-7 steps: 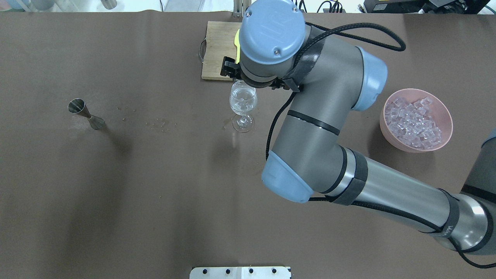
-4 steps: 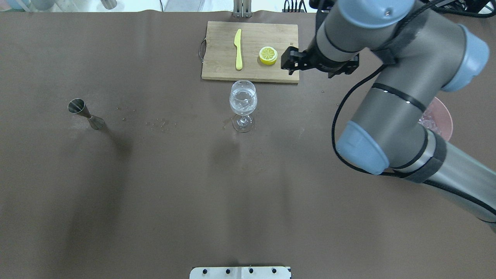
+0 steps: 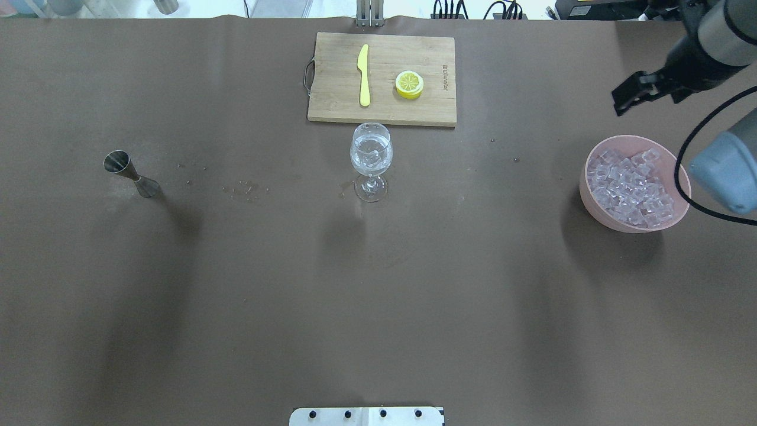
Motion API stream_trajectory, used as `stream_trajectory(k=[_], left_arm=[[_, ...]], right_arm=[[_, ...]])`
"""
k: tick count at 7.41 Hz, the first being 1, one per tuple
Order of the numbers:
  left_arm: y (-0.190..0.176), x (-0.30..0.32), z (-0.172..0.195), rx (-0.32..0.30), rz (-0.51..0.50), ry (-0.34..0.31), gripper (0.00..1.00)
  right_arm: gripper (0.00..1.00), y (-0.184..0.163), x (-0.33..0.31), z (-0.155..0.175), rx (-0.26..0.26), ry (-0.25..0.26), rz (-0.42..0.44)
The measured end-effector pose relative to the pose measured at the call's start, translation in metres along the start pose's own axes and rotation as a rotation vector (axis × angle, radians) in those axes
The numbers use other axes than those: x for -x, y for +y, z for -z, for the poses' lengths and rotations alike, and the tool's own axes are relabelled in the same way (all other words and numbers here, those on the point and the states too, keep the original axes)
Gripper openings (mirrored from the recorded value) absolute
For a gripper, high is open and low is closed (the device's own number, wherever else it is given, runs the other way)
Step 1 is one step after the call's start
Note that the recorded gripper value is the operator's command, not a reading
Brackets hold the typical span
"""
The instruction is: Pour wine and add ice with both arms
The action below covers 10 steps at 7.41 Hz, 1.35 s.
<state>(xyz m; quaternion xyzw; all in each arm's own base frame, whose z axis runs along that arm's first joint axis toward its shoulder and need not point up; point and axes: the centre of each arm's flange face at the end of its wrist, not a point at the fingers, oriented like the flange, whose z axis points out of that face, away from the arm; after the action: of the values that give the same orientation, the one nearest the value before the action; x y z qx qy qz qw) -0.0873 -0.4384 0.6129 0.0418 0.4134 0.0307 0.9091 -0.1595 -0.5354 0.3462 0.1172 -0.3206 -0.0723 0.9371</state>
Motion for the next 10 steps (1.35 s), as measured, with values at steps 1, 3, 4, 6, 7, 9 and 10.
stream_trajectory(k=[1, 3, 4, 6, 7, 9, 10], left_arm=[[0.000, 0.000, 0.000, 0.000, 0.000, 0.000, 0.98], [0.000, 0.001, -0.001, 0.001, 0.001, 0.001, 0.98], [0.000, 0.001, -0.001, 0.001, 0.001, 0.001, 0.98], [0.000, 0.000, -0.001, 0.001, 0.001, 0.001, 0.98], [0.000, 0.000, 0.000, 0.001, 0.001, 0.002, 0.98], [0.000, 0.000, 0.000, 0.000, 0.000, 0.002, 0.98], [0.000, 0.000, 0.000, 0.000, -0.001, 0.001, 0.98]], right_arm=[[1.00, 0.019, -0.048, -0.010, 0.033, 0.034, 0.037], [1.00, 0.072, -0.126, -0.039, 0.127, 0.086, -0.003], [1.00, 0.092, -0.156, -0.051, 0.159, 0.102, -0.033], [1.00, 0.116, -0.219, -0.066, 0.181, 0.105, 0.011], [1.00, 0.128, -0.258, -0.072, 0.199, 0.097, 0.028], [1.00, 0.159, -0.323, -0.079, 0.220, 0.022, 0.007], [1.00, 0.173, -0.341, -0.082, 0.227, 0.000, -0.016]])
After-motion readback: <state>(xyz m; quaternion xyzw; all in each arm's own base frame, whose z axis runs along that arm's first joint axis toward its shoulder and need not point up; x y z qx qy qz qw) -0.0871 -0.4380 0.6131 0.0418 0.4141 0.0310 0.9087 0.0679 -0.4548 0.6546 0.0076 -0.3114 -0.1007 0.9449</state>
